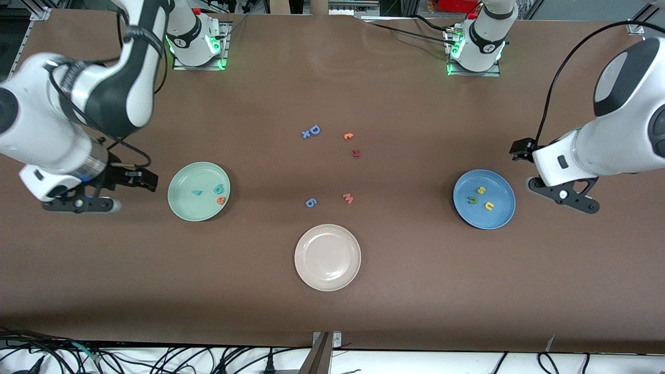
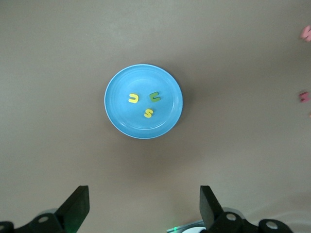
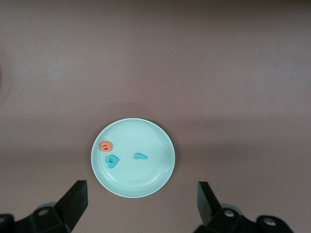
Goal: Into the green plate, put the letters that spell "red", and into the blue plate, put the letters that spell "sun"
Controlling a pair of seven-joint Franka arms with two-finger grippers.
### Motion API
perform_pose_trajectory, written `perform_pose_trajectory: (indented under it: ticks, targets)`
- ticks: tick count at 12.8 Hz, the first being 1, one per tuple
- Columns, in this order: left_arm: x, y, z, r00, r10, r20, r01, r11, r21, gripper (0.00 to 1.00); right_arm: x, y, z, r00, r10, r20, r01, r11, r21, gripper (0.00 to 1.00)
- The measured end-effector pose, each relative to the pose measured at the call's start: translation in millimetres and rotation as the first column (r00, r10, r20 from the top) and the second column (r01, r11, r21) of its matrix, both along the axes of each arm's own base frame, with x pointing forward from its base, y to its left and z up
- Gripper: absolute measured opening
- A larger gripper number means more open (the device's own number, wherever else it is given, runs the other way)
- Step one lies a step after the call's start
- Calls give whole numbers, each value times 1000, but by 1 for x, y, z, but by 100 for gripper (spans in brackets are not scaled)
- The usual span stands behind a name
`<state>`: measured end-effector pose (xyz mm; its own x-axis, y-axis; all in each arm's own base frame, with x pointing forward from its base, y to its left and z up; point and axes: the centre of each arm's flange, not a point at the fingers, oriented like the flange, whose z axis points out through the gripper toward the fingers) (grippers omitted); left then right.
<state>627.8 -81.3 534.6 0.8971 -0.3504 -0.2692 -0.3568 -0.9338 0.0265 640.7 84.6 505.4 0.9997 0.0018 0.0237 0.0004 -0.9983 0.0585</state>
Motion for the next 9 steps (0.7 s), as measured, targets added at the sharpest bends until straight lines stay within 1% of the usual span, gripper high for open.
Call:
perform_pose_trajectory:
  ticks: [2,4,5,7,9]
  targets:
    - [-4,16,15,996,90,10,-90,996,-19,100,3,7,12,999,-2,33,2,1000,20,100]
    - [-3,41,32,981,184,58,-180,982,-63,100,5,15,13,999,-24,47,21,998,61,100]
    - [-5,51,39,973,213,90,-208,976,-67,100,5,15,13,998,-43,49,40,997,66,100]
    - [-12,54,50,959,230,168,-224,973,-53,100,5,8,19,996,-66,59,62,996,66,100]
    - [-31,42,59,957,216,193,-214,976,-34,100,4,5,22,995,-81,63,76,995,69,100]
